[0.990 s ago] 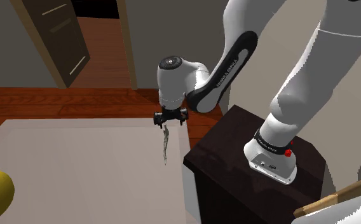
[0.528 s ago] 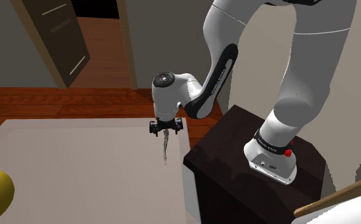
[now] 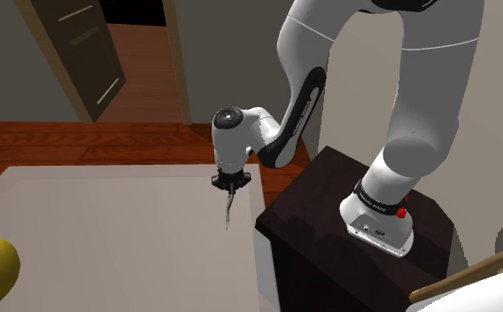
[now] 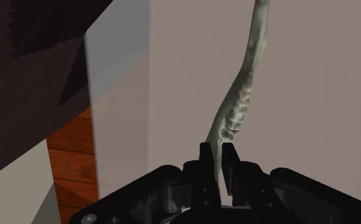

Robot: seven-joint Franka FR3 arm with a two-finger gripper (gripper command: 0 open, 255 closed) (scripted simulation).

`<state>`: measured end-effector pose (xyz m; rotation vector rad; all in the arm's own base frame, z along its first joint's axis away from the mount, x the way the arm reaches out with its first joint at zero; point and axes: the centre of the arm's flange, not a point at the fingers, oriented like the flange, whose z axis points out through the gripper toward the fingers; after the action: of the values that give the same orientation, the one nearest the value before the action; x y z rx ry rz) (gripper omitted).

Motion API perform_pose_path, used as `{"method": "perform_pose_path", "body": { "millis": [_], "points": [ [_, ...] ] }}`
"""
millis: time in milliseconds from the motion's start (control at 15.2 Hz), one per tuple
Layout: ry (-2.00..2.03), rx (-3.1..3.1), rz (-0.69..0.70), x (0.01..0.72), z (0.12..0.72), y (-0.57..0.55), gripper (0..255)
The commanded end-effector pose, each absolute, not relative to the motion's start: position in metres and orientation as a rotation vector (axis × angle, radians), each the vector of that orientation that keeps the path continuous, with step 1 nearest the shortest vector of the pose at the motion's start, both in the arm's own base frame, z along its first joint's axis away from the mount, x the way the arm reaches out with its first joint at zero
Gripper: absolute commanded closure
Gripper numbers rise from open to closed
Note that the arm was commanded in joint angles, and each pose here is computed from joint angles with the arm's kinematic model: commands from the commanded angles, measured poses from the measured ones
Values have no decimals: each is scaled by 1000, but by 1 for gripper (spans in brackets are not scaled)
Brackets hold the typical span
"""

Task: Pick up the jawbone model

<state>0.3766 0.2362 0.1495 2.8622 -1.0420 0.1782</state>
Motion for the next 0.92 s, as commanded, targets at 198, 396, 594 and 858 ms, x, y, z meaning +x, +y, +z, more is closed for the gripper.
{"method": "perform_pose_path", "body": {
  "millis": [198,396,594,858],
  "points": [
    [-1042,2862,178,377,149,236,255],
    [-1042,2862,178,376,154,236,255],
    [-1042,2862,178,376,170,236,255],
    [-1042,2862,178,376,191,236,255]
  ]
}}
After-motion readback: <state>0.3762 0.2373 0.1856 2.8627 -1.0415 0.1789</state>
